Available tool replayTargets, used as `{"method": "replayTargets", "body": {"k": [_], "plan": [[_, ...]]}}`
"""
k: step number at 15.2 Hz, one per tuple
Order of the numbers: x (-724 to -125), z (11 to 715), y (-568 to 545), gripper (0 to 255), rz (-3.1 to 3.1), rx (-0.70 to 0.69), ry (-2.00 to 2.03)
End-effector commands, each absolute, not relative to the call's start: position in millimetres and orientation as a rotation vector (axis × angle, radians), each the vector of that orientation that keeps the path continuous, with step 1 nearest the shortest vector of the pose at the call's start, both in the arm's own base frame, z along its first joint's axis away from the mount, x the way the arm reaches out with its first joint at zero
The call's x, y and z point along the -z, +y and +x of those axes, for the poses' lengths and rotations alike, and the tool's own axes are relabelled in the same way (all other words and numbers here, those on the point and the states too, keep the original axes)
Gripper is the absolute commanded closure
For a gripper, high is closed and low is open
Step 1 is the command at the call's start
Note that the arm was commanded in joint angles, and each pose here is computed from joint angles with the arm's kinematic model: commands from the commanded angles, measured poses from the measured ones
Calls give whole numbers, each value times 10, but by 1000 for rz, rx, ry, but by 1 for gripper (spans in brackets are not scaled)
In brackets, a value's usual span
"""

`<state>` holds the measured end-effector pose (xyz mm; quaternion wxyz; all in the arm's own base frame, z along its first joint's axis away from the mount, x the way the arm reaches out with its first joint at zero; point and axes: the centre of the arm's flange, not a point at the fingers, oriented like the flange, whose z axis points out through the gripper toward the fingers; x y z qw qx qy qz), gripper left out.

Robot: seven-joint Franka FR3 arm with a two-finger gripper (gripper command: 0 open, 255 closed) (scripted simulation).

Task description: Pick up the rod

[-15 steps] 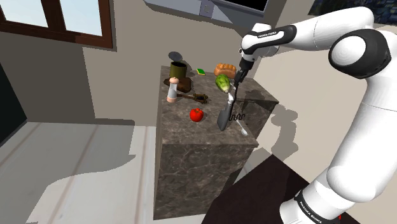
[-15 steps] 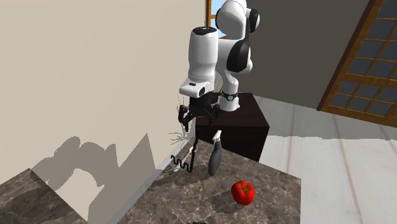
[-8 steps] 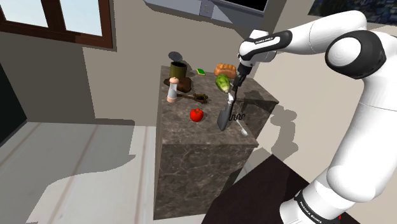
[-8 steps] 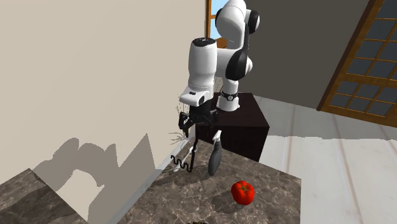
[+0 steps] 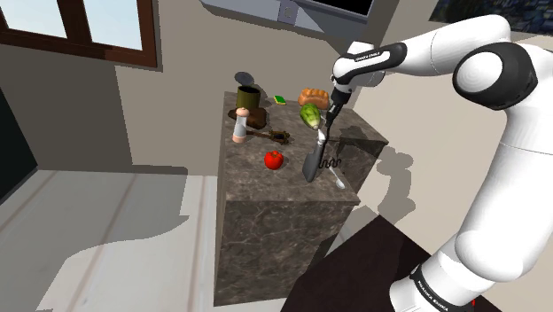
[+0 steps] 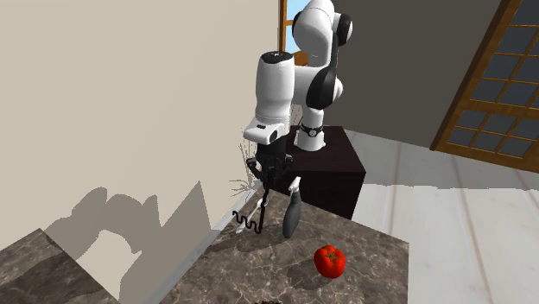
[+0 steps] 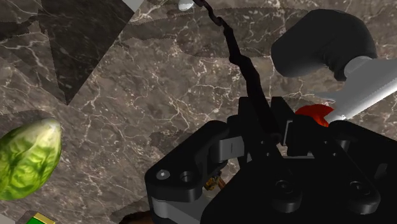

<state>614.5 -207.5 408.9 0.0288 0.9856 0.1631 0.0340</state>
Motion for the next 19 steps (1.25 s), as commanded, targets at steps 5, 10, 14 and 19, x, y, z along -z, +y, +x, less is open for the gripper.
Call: {"method": "replayTargets", "body": {"k": [5, 10, 14, 19], "plan": [[-4244, 6144, -2071, 255, 3042, -104, 503], [-4508, 6145, -2072, 255, 3042, -104, 504], [-4719, 6145, -2072, 255, 3042, -104, 504], [-4885, 6145, -2072, 255, 3042, -104, 504]]}}
